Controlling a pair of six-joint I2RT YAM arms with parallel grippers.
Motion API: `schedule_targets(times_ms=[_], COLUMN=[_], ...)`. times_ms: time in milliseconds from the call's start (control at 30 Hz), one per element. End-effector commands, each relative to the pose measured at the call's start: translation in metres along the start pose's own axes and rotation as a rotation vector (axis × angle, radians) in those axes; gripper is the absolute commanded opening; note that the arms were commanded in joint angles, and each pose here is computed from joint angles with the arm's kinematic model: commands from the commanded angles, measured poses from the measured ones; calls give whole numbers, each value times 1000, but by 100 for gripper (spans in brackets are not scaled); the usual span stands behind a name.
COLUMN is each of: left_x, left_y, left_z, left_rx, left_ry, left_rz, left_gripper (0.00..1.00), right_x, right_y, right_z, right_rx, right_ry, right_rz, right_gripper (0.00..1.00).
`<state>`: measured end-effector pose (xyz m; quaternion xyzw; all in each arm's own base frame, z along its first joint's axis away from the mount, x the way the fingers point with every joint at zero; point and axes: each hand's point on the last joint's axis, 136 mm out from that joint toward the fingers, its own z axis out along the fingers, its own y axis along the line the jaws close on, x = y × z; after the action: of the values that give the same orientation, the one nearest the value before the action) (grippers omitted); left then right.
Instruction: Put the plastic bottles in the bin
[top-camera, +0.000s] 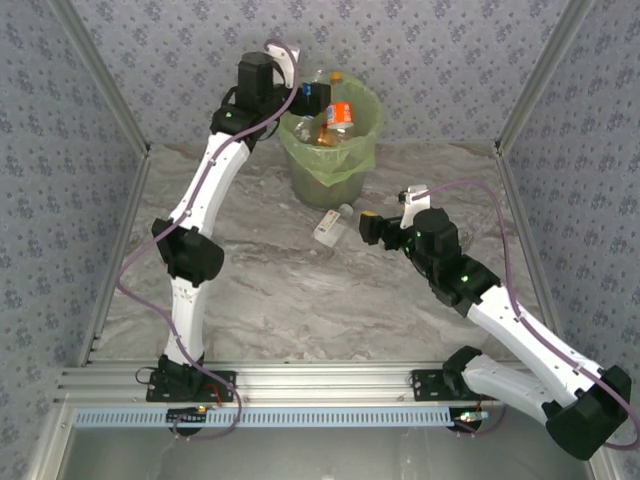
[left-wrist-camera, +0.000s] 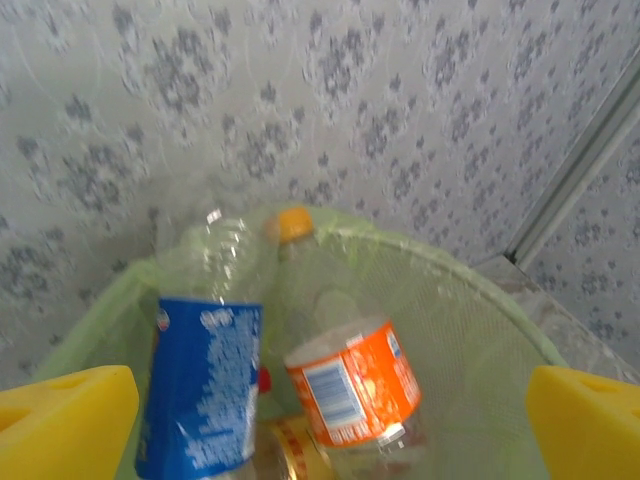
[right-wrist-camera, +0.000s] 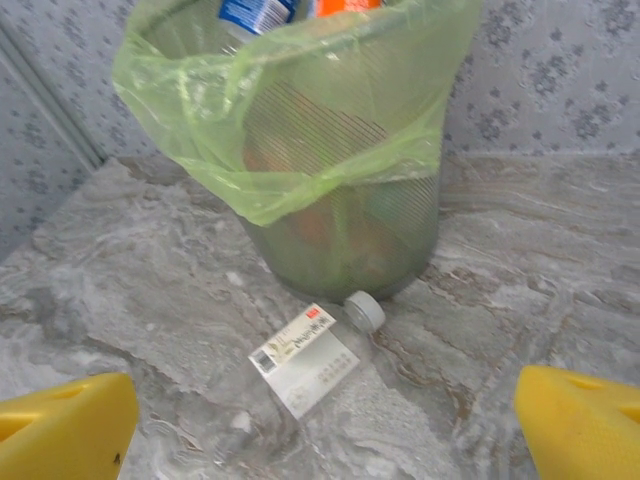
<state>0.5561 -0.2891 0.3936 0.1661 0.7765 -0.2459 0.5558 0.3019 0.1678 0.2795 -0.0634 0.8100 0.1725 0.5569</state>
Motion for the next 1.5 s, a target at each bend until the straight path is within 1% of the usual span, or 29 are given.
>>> schedule_targets(times_ms=[0, 133, 267, 400, 500, 633, 700, 767, 867, 933, 1067, 1167, 1267, 1467], left_x=[-11, -13, 0, 5, 13, 29, 40, 52, 72, 85, 113, 133, 149, 165], left_y=[-23, -41, -59, -74, -74, -56, -48, -37, -6, 5, 22, 42, 59, 74], left_z=[-31, -47, -57, -77, -93, -122, -137, -152, -179, -194, -220, -236, -248, -261], left_rx=[14, 33, 35, 53, 49, -34, -61, -94, -234, -273, -350, -428, -480, -523], left_ry=[35, 50, 75, 24, -12, -56, -74, -87, -92, -88, -77, -69, -57, -44], left_rz=[-43, -31, 28, 54, 48, 10, -21, -66, -206, -266, -305, -343, -393, -429], left_gripper=[99, 99, 99, 99, 99, 99, 99, 99, 99, 99, 99, 99, 99, 99], right_x=[6, 12, 20, 43, 63, 82, 93, 100, 118, 124, 137, 147, 161, 182], right_y=[-20, -25, -26, -27, -26, -10, 3, 11, 24, 29, 38, 50, 53, 46], right_z=[3, 11, 20, 38, 53, 73, 84, 90, 106, 114, 130, 146, 156, 171], right_rx=[115, 132, 137, 165, 194, 197, 209, 239, 305, 336, 390, 416, 455, 539], right_ry=[30, 22, 24, 76, 116, 165, 190, 209, 256, 268, 308, 345, 378, 416], right_rz=[30, 92, 191, 362, 430, 478, 474, 466, 455, 443, 415, 390, 356, 297], right_gripper=[99, 99, 99, 99, 99, 99, 99, 99, 99, 99, 99, 99, 99, 99])
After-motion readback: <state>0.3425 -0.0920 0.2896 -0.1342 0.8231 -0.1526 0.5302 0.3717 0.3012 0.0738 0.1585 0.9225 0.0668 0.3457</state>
